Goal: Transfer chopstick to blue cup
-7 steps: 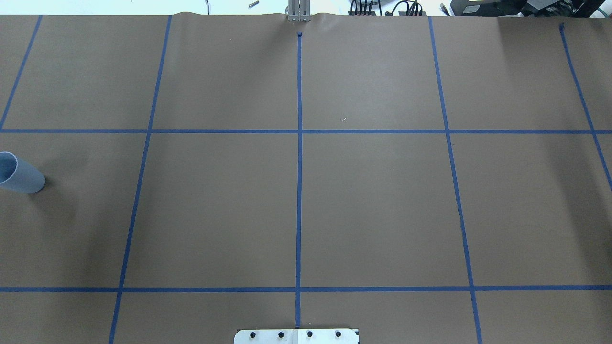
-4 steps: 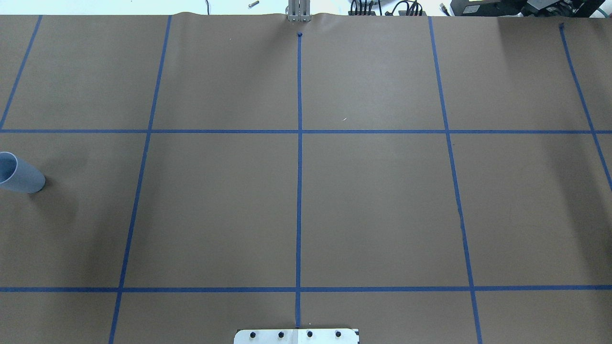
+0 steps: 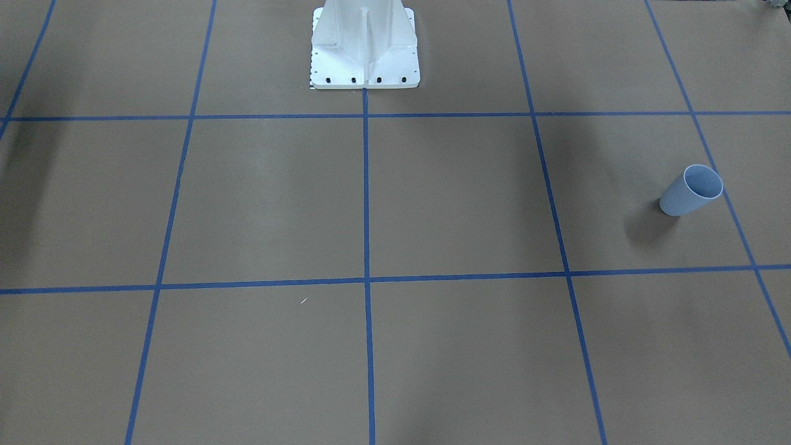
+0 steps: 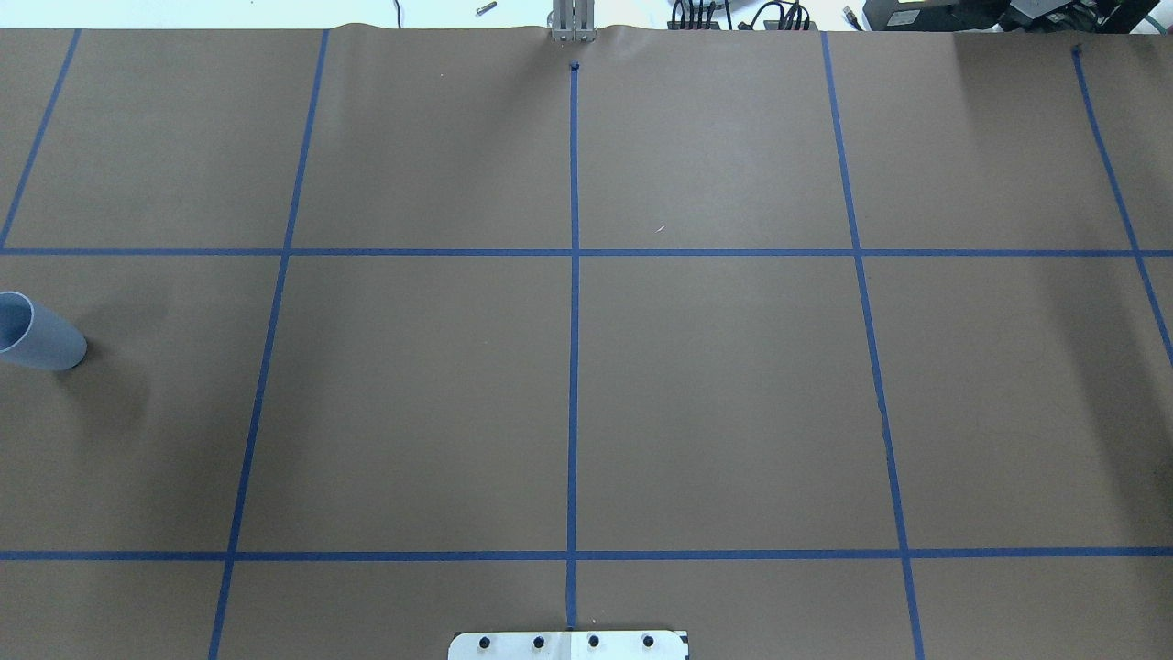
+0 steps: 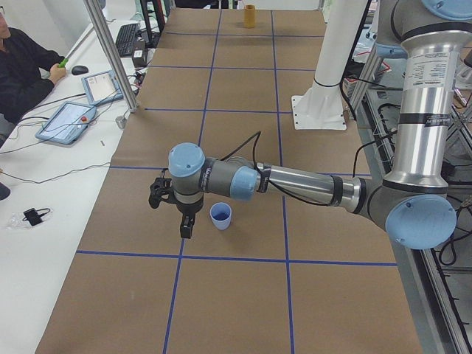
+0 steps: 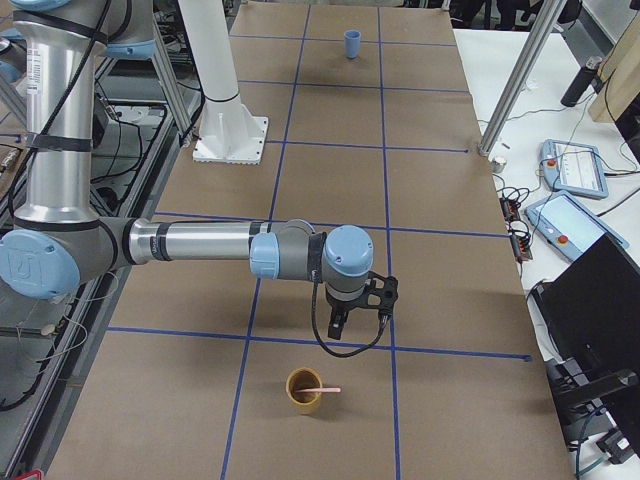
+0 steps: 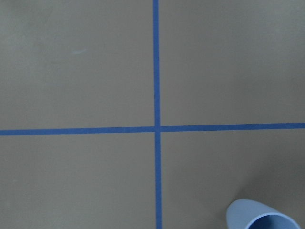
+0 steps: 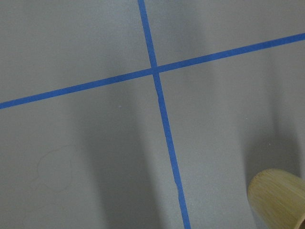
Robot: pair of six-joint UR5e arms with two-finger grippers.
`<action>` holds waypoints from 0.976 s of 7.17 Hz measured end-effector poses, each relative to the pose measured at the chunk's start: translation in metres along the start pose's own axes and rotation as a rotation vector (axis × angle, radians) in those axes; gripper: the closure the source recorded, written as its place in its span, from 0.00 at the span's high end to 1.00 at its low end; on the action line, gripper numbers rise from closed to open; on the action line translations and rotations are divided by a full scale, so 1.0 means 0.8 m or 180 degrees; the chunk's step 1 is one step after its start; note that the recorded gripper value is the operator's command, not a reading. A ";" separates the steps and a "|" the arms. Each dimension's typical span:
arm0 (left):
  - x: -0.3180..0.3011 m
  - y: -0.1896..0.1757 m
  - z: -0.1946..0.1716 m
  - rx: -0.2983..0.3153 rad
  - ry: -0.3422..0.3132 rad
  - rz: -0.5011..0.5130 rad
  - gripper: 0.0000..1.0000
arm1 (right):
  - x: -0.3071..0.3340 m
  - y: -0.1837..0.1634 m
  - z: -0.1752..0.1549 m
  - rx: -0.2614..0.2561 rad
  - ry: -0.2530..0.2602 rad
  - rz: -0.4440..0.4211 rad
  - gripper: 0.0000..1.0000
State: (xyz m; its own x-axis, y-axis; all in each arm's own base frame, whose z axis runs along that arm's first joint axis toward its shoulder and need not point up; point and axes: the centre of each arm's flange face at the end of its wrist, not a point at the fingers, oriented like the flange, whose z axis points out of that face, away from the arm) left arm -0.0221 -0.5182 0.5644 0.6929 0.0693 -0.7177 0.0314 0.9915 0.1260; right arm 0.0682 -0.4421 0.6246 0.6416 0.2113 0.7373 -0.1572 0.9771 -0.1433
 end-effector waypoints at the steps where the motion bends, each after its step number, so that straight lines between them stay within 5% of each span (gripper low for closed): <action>1: 0.036 0.002 0.021 -0.0081 0.0085 -0.0051 0.98 | -0.005 0.001 -0.004 0.0017 -0.0005 -0.0019 1.00; 7: 0.052 0.057 0.134 -0.0278 0.0211 -0.0070 0.98 | -0.002 0.005 -0.003 0.0006 0.0009 -0.0007 1.00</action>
State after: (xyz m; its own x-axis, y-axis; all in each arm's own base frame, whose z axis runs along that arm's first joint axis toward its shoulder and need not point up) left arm 0.0856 -0.4822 0.6139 0.6436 0.0515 -0.7637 -0.0188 0.9985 0.0515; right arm 0.0682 -0.4386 0.6211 0.6440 0.2093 0.7358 -0.1572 0.9775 -0.1405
